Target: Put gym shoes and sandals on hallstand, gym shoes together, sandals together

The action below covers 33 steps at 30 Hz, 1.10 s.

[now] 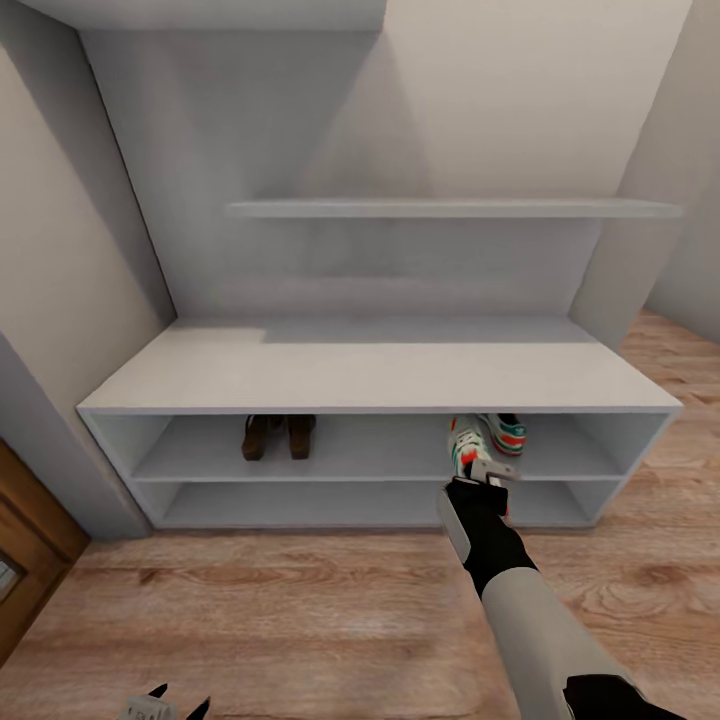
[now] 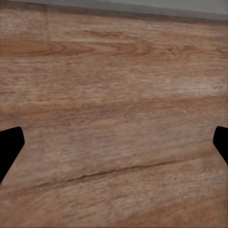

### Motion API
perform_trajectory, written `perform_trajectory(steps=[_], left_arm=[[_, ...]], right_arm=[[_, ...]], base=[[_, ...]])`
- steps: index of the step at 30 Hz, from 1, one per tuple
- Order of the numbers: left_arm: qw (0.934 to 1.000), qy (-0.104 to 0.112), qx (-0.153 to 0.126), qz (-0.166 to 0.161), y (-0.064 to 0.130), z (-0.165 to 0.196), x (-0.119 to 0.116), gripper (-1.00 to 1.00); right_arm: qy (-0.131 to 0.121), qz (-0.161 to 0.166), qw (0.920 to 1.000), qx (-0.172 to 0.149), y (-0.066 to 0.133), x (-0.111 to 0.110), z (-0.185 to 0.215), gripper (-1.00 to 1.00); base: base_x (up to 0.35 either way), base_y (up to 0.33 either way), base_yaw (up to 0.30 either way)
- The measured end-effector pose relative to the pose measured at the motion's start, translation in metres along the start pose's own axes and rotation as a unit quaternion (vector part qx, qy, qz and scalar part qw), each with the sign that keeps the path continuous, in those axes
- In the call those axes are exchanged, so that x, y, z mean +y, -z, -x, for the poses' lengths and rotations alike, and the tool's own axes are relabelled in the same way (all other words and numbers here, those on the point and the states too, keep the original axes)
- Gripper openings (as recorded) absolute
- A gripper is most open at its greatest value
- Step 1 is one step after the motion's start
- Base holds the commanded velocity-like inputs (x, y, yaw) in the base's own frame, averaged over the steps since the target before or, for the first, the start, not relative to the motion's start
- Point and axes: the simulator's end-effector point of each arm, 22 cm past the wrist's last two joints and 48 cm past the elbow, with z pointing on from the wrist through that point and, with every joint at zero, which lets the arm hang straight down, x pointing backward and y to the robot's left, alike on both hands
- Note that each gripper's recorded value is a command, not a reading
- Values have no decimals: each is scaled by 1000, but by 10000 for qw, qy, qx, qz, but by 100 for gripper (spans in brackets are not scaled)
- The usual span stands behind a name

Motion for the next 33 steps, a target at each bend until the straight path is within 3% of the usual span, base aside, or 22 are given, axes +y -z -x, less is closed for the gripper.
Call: perform_trajectory(steps=[13,20,33], left_arm=[[10000,-6,10,-14,0,-1,-1,100],[9998,47,180,-15,-1,-16,0,100],[9997,60,218,-14,-1,-19,0,100]], right_arm=[[-2,-3,10000,-9,0,0,1,-100],[79,-35,9999,138,-13,3,-17,-100],[97,-43,9998,170,-16,4,-21,-100]], base=[[18,0,0],[0,0,0],[14,0,0]])
